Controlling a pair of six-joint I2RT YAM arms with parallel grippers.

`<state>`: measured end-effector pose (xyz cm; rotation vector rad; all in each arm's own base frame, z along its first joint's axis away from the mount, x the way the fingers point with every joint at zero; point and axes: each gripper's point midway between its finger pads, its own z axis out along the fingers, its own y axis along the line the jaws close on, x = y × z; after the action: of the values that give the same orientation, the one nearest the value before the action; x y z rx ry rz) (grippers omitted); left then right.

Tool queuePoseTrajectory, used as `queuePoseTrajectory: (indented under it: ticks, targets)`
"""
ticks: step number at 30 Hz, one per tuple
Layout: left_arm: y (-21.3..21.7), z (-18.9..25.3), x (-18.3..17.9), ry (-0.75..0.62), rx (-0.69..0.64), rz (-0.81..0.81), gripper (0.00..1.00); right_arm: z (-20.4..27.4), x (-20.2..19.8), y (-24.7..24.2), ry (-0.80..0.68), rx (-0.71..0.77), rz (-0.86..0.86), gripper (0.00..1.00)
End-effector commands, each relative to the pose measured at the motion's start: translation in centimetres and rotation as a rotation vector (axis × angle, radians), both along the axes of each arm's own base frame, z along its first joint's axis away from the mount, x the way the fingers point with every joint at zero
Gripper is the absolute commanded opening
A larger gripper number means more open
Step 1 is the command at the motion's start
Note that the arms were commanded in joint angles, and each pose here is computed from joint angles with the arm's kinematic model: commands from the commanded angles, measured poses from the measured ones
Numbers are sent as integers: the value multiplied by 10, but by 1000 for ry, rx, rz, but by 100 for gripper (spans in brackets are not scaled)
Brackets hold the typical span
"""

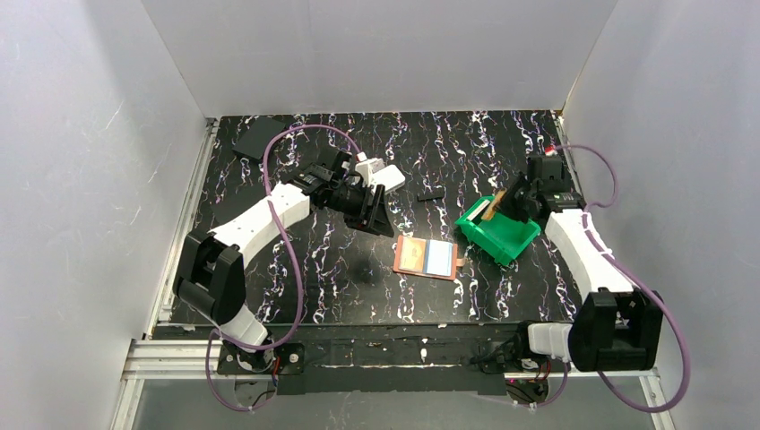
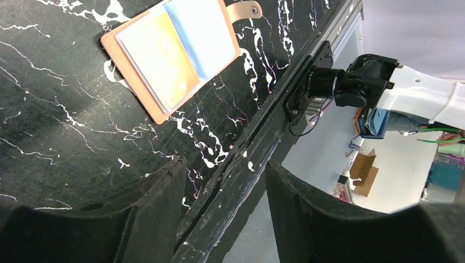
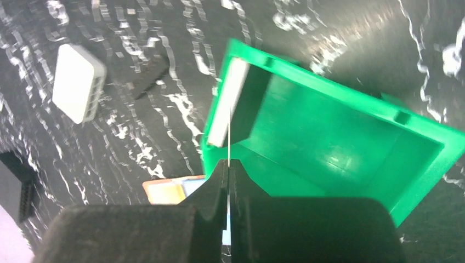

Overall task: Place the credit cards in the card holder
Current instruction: Pick up the credit card from the storage box, then insert the credit card into the card holder.

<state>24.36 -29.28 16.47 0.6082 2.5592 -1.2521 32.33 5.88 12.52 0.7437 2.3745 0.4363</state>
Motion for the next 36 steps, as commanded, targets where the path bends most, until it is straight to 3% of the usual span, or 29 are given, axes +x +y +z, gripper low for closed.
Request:
queuePoseTrajectory:
  ticks: [1,4,6,9,19,36]
  targets:
    - [-4,-13,-6,63,-9,-23,54,73,13,15,-205,-223,211,1]
    - [-11,-20,-6,127,-31,-17,54,76,5,76,-241,-193,531,1]
    - [-16,-24,-3,159,-43,-2,53,66,-13,128,-232,-34,744,1]
    - [-28,-33,1,211,-49,31,52,25,-48,165,-67,190,904,1]
    - [-59,-85,4,256,24,70,23,-42,-86,151,156,392,886,1]
    - [-57,-128,5,306,107,82,14,-73,-96,142,251,439,809,1]
